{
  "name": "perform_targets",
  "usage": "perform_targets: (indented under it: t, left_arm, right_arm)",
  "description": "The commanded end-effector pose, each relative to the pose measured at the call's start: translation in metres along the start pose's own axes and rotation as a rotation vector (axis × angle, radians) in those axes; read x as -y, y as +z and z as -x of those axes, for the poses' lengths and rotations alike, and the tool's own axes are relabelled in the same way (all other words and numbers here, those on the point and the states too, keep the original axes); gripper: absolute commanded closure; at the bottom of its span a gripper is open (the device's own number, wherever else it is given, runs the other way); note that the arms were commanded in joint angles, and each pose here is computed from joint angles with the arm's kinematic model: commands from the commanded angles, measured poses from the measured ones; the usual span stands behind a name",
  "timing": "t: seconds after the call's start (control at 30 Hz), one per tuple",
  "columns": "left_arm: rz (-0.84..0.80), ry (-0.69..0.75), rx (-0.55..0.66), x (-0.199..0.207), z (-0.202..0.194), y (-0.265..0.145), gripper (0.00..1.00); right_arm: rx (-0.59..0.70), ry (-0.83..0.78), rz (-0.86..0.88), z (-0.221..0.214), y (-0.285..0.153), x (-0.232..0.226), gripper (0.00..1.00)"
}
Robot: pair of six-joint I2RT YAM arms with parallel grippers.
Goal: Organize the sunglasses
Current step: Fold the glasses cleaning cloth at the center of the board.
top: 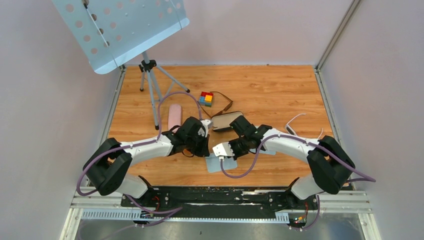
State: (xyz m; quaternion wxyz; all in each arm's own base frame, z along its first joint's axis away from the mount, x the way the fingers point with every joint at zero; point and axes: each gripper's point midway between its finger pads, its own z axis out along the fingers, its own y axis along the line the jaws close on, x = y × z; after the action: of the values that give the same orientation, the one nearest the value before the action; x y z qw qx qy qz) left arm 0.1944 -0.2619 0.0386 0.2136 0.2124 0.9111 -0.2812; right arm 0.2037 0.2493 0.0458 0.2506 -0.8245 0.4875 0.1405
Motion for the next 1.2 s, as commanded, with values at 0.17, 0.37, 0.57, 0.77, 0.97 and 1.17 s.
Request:
perform_targets:
  t: [0.17, 0.37, 0.57, 0.77, 0.97, 1.17]
  left_arm:
    - [-0.035, 0.000, -0.046, 0.009, -0.015, 0.001, 1.00]
    - [-0.050, 0.006, -0.058, 0.016, -0.020, 0.001, 1.00]
    - [-0.046, 0.008, -0.062, 0.018, -0.023, 0.000, 1.00]
    - [-0.047, 0.008, -0.059, 0.019, -0.025, -0.002, 1.00]
    - [-0.060, 0.007, -0.069, 0.021, -0.029, -0.002, 1.00]
    - [-0.069, 0.016, -0.061, 0.025, -0.027, -0.005, 1.00]
  right_arm:
    - [-0.009, 0.015, 0.067, 0.001, -0.002, -0.031, 1.00]
    - [0.000, 0.026, 0.084, 0.004, -0.005, -0.041, 1.00]
    - [0.007, 0.029, 0.105, 0.007, -0.003, -0.051, 1.00]
    - [0.008, 0.028, 0.117, 0.009, -0.001, -0.056, 1.00]
    - [0.001, 0.025, 0.122, 0.009, 0.000, -0.058, 1.00]
    - [-0.003, 0.020, 0.119, 0.009, -0.001, -0.057, 1.00]
